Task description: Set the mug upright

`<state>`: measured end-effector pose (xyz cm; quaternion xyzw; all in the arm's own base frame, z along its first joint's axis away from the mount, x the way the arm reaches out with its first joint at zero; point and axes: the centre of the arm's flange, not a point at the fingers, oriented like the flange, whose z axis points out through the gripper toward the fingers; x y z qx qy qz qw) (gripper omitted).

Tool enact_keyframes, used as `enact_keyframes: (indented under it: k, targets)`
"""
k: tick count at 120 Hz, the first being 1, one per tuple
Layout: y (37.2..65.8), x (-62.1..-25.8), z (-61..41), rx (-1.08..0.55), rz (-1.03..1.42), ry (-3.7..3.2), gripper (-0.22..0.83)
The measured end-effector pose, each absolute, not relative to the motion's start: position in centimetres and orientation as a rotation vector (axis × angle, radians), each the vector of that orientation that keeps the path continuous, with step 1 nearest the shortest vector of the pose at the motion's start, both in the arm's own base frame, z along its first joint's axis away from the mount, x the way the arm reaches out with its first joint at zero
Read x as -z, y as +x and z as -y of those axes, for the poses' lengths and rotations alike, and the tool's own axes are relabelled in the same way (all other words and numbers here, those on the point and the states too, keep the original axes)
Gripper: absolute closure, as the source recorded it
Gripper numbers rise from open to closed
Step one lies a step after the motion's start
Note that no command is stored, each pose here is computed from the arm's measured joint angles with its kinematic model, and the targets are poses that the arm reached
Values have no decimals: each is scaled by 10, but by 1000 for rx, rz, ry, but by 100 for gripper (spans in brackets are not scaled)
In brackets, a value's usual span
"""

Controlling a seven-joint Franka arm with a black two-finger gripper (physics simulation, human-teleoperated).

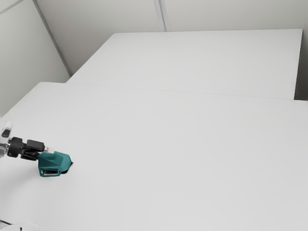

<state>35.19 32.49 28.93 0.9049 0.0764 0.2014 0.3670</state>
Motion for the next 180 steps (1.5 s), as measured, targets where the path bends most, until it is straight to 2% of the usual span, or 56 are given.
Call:
enact_keyframes:
  k: [41,77,123,145,180]
  targets:
    - [355,-290,-322,-515,-185,2326,56]
    - [384,-312,-295,-519,-71,2356,73]
    - [421,-359,-244,-492,145,2477,76]
    - [452,-389,-202,-364,390,2622,77]
    - [478,-410,-153,-148,610,2850,78]
